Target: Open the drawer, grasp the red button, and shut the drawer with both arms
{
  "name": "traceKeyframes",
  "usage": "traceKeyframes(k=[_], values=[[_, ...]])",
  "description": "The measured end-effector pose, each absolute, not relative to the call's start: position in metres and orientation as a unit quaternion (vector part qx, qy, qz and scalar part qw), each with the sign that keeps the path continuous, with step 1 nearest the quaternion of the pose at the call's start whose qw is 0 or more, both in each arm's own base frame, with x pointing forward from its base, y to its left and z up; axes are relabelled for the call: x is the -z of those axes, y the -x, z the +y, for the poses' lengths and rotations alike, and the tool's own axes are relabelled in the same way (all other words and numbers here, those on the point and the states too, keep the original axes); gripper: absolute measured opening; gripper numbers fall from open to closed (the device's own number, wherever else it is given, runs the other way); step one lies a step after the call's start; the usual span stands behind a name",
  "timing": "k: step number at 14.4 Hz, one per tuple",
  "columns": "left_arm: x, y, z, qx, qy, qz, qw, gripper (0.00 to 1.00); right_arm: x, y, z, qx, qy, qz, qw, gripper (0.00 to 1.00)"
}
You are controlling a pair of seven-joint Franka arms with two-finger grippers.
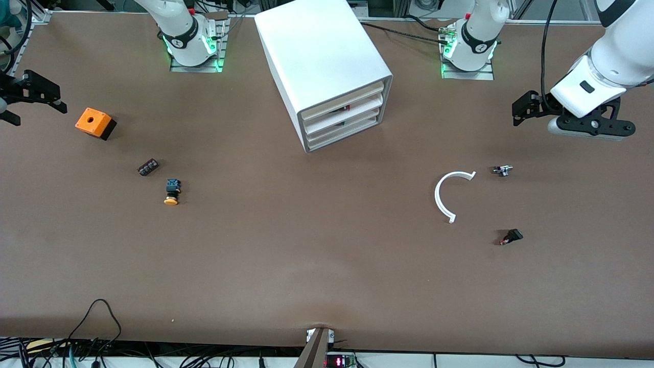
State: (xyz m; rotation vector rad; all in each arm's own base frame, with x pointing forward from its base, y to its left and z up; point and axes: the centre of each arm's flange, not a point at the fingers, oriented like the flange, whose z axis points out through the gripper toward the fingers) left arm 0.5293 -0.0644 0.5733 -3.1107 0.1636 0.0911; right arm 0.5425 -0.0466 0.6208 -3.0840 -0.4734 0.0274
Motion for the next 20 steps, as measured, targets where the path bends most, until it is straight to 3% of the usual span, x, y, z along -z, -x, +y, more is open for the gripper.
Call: traceKeyframes(k=[20], values=[[-0.5729, -0.5283, -0.0616, -0.034, 0.998, 0.053, 0.022, 1.00, -0.6186, -0.5455, -0.0484, -0.010, 0.989, -0.149, 0.010, 1.00]])
